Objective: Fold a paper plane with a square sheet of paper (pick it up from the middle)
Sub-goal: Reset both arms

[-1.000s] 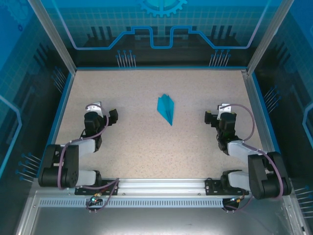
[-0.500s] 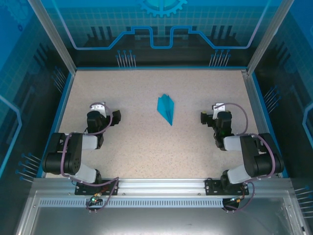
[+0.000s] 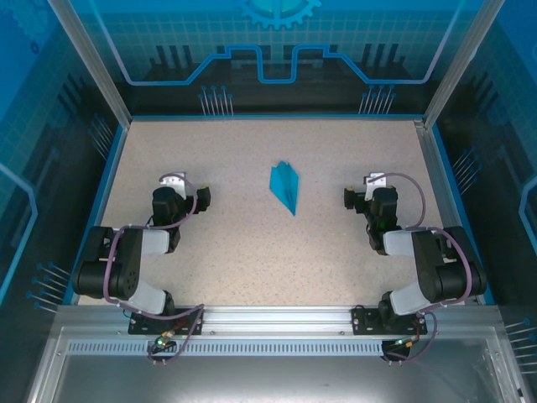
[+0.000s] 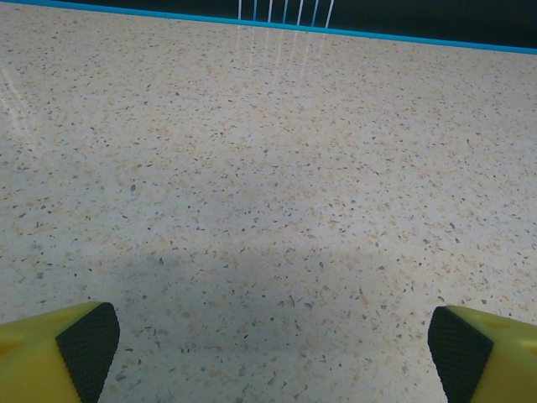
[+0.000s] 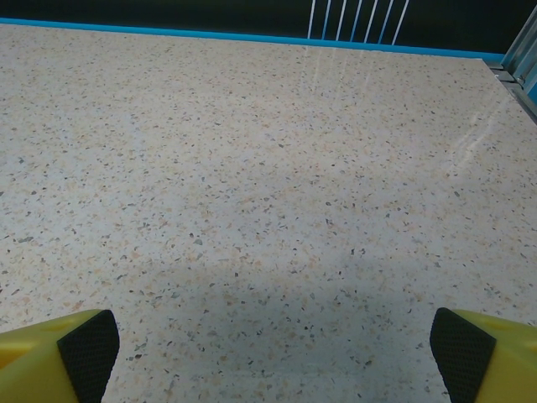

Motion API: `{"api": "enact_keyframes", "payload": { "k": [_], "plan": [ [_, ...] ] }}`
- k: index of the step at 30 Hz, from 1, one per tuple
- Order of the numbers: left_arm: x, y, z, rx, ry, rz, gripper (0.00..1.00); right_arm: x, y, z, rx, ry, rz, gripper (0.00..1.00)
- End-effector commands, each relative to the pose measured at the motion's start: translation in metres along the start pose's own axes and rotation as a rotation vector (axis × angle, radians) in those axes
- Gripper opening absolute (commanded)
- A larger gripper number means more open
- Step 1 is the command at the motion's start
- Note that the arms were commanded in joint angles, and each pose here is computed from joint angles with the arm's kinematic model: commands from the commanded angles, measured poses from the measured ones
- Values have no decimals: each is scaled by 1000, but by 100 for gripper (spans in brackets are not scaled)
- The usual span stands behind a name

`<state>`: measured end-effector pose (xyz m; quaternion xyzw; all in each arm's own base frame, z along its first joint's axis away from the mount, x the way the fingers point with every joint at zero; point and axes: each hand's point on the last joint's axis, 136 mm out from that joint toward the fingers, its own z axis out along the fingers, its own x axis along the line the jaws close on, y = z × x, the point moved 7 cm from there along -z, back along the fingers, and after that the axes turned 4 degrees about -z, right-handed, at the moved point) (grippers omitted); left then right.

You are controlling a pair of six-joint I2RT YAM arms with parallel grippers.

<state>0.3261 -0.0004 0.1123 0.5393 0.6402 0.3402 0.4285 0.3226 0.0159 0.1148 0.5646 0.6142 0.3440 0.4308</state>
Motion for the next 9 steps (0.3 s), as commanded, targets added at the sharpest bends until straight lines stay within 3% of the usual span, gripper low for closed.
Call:
{"api": "enact_keyframes", "payload": {
  "k": [1,9],
  "plan": [
    [-4,7,4,-12,-5,25,99,-4,8,3,-26,-21,-3,99],
    [-4,7,4,-14,-2,29,99,-4,8,3,-28,-21,-5,99]
  ]
}}
